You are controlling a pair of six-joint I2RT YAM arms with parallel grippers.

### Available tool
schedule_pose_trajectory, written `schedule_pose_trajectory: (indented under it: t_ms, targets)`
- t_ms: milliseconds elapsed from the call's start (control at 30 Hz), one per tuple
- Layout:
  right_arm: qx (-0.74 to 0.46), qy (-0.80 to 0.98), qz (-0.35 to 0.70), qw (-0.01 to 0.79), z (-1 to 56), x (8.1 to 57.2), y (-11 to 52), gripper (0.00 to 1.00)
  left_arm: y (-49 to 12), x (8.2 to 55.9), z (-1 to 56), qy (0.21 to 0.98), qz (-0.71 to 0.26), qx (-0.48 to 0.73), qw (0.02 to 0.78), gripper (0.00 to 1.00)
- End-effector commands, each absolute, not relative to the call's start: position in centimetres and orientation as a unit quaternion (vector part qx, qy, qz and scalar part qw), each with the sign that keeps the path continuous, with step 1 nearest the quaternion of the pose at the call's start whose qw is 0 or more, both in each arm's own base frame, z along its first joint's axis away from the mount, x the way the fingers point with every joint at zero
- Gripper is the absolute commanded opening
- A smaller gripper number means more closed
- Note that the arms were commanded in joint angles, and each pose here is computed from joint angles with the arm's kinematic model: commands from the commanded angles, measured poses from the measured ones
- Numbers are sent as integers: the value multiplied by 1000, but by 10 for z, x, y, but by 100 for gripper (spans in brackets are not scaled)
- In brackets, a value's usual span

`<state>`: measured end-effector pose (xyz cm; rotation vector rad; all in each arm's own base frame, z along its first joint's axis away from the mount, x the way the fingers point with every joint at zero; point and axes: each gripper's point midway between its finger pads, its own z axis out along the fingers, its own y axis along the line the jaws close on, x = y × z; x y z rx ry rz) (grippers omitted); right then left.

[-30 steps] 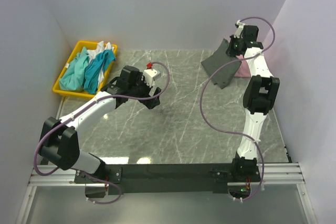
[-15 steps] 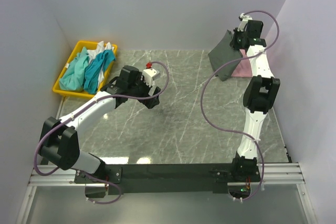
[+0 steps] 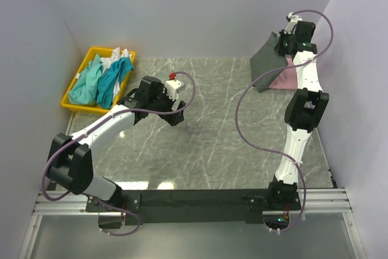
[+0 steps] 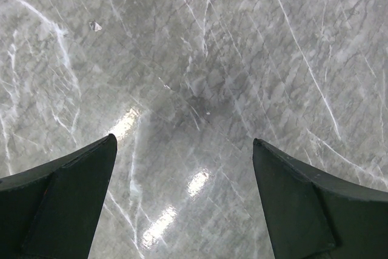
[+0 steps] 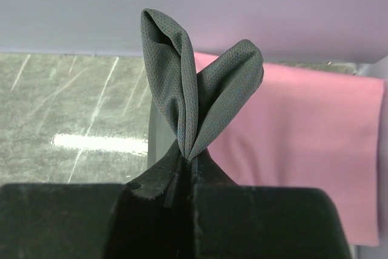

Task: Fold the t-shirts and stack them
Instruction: Neatly place the folded tshirt to the corner

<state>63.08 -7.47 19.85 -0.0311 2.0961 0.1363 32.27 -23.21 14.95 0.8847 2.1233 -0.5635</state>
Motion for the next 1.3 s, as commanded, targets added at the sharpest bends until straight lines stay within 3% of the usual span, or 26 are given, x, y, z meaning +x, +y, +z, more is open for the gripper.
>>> schedule_pose_trajectory:
  t_ms: [0, 433, 1267]
  targets:
    - [-23, 814, 48, 578, 297, 625, -81, 0, -235, 329, 155, 824, -223, 351, 385, 99]
    - [-15, 816, 19, 578, 288, 629, -112, 0, -236, 332, 153, 826, -219, 354, 380, 100]
    - [-76, 830, -128, 537, 176, 670, -175, 0, -244, 333, 150, 836, -240, 342, 356, 100]
